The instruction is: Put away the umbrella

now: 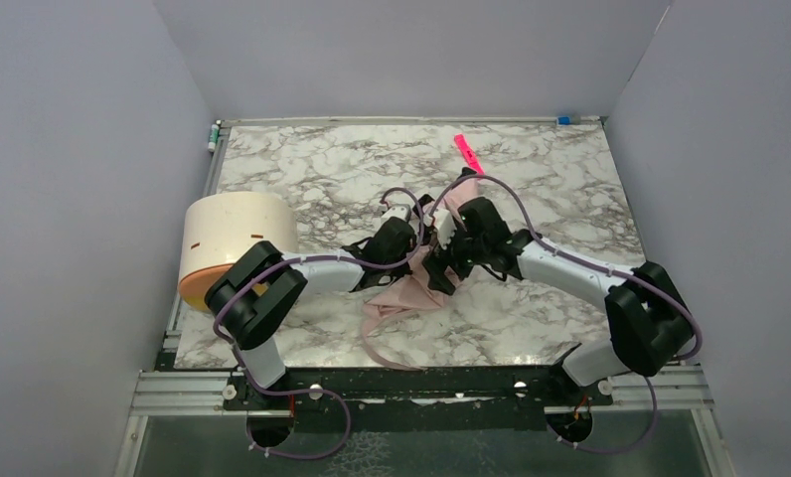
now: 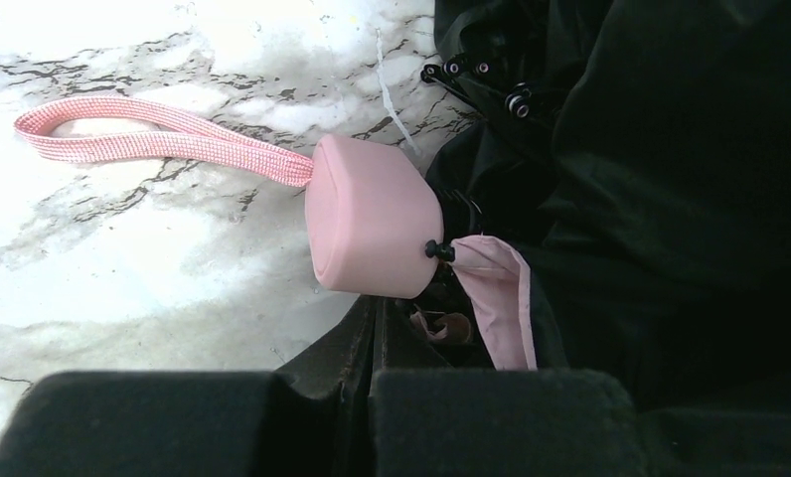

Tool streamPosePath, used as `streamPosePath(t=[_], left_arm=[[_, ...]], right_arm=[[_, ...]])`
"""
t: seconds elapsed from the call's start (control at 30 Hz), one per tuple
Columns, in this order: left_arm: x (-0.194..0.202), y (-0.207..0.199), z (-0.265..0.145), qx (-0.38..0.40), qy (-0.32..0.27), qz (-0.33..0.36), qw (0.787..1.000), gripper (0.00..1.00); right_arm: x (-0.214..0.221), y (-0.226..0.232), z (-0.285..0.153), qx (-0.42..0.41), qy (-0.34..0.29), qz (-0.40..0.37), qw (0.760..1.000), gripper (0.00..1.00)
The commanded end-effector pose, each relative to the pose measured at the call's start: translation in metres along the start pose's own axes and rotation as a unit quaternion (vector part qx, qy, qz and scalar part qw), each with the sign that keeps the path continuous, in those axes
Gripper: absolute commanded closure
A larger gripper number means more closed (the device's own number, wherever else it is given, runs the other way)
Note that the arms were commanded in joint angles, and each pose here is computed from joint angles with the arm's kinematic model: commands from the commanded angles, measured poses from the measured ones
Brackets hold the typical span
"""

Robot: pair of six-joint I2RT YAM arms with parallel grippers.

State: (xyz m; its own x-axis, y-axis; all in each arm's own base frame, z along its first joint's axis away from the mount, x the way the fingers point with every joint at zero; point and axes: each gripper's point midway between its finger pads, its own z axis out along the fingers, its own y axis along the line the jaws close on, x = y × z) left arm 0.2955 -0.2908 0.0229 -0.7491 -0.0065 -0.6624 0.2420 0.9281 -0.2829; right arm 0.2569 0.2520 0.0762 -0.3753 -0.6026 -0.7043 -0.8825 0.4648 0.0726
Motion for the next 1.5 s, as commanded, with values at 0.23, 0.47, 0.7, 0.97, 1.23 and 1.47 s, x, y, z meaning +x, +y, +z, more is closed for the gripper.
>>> streamPosePath(t=[0.23,0.47,0.7,0.97,1.23,1.47], left_arm=[[0.047,0.025,-0.009,-0.029,0.079,0.022,0.996,1.0],[0.047,0.022,-0.014,-0.019,0.079,0.0,0.997,1.0],[0.034,0.031,-0.021,0.001,0.062,-0.07,0.996,1.0],[0.021,0.039,-0.035,0.015,0.037,-0.095,0.995,1.0],[0.004,0.043,-0.061,0.012,-0.002,-0.108,0.994,0.85],[-0.021,0.043,-0.083,0.005,-0.031,-0.095,0.995,0.63]], right_arm=[[0.041,0.007,0.04,0.01,0.031,0.03,0.999,0.0],[0.058,0.002,0.051,0.014,0.086,0.032,0.996,0.04],[0.077,0.003,0.055,0.001,0.135,0.024,0.991,0.11],[0.082,0.01,0.056,-0.031,0.141,-0.001,0.989,0.12],[0.092,0.005,0.054,-0.029,0.176,-0.02,0.984,0.13],[0.098,0.003,0.048,-0.031,0.204,-0.03,0.978,0.04]])
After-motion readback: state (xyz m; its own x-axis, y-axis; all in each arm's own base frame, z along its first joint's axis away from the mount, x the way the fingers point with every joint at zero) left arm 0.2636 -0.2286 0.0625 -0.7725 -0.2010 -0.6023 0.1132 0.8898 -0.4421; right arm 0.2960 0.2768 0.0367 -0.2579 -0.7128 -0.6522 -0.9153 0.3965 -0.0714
